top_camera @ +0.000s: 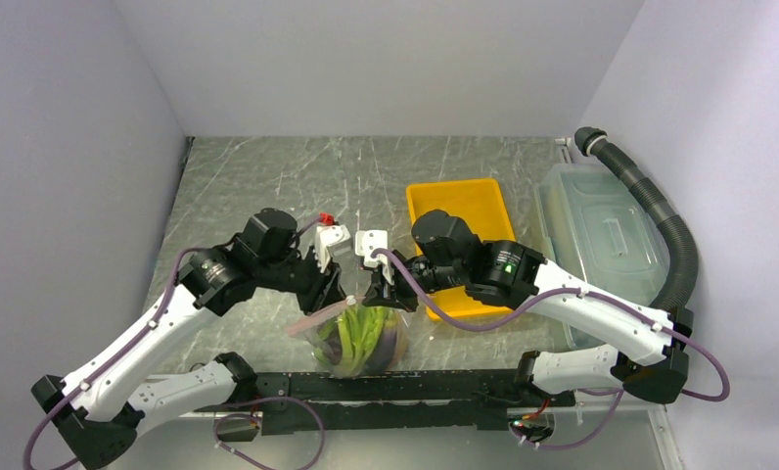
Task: Place the food in the zip-top bag and seal the zipper
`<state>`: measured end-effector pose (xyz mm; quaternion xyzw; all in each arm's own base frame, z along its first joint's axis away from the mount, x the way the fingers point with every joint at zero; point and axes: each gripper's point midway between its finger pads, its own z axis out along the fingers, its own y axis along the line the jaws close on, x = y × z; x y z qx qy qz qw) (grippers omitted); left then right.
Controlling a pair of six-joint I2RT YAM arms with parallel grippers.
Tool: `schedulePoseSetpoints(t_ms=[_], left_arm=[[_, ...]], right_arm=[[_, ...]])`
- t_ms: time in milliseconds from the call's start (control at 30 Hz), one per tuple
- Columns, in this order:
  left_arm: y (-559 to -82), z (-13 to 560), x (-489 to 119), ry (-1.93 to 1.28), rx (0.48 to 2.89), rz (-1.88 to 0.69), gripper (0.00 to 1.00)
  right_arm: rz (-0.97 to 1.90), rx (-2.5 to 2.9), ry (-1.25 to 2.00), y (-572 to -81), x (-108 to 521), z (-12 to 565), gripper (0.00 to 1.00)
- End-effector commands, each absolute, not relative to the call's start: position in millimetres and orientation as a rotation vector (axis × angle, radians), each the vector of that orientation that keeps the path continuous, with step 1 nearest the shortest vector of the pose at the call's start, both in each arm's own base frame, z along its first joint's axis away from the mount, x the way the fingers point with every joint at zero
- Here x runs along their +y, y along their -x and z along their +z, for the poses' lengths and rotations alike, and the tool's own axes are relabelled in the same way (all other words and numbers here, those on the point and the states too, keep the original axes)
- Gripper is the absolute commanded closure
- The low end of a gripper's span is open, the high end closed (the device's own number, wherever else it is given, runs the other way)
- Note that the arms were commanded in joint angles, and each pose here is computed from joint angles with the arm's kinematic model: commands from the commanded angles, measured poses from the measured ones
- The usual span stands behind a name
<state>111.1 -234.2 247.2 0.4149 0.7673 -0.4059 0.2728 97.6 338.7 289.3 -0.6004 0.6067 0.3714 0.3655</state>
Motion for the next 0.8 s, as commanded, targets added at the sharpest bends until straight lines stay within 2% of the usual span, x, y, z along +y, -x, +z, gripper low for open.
schedulePoseSetpoints(t_ms=[0,367,767], left_arm=[[-105,250,-237,-1.135,2.042,-1.08,0.64],[-97,253,-239,-1.15,2.014,-1.129,0.62],[-113,287,-224,-1.031,1.964,-0.983,0.56]], right_arm=[[0.957,1.476,1.481,-105,348,313,1.0],[0.953,1.488,1.481,-107,349,312,1.0],[0.944,1.468,1.48,-106,344,315,1.0]])
